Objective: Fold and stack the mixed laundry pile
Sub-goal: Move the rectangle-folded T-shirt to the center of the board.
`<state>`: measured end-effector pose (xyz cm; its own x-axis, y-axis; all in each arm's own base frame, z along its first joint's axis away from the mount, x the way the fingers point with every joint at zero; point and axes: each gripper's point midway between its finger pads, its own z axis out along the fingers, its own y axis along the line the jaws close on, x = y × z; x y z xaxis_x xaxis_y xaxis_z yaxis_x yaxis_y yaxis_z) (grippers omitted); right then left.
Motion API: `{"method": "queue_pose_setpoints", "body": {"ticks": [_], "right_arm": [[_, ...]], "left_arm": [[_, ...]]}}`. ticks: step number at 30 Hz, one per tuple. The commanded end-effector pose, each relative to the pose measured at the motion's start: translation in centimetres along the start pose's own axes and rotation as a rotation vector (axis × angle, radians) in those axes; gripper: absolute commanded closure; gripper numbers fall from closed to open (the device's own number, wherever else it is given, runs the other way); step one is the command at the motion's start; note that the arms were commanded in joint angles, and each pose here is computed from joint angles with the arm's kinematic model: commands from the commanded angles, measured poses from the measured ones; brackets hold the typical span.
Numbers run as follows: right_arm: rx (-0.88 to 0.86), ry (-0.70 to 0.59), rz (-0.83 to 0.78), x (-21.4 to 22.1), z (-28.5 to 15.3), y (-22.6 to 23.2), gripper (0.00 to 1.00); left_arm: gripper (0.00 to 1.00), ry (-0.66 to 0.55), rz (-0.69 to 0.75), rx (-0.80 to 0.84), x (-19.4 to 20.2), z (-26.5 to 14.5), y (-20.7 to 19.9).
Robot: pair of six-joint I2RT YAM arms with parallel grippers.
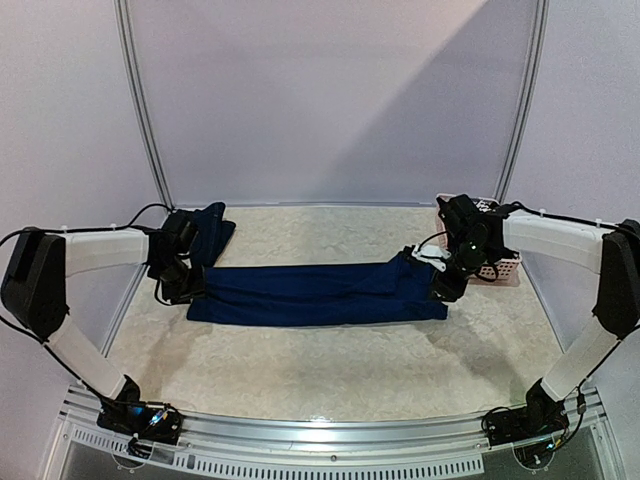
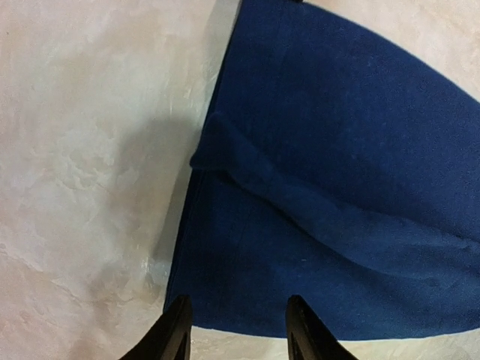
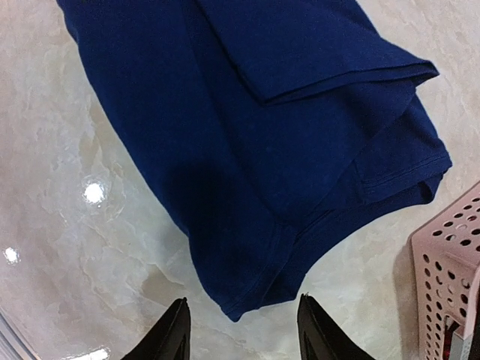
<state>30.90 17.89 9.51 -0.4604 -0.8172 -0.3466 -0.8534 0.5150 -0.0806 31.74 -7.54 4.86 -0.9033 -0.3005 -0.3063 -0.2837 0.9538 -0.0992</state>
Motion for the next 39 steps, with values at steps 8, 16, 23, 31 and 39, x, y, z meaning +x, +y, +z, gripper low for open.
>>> {"method": "queue_pose_setpoints", "body": {"ticks": [8,16,23,31,39], "right_arm": [[-0.034,0.127,-0.008,3.4,3.6,0.7,0.5],[-0.035,0.217,-0.022,5.4,6.3,0.3,0.56],[-0.064,0.274,-0.043,7.4,6.3,0.9,0.97],[-0.054,0.343,-0.128,11.4,3.6,2.6,1.0],[-0.072,0.365,-0.178,13.6,1.3,4.3,0.67]], "left_arm": [[0.62,0.089,-0.009,-0.111,3.4,2.6,2.8],[0.81,0.086,-0.013,-0.103,3.7,3.7,3.0],[1.0,0.141,-0.015,-0.087,5.7,3.2,3.4],[1.0,0.116,-0.065,-0.052,11.3,-1.5,5.1],[0.89,0.207,-0.077,-0.008,16.1,-3.0,4.2]]}}
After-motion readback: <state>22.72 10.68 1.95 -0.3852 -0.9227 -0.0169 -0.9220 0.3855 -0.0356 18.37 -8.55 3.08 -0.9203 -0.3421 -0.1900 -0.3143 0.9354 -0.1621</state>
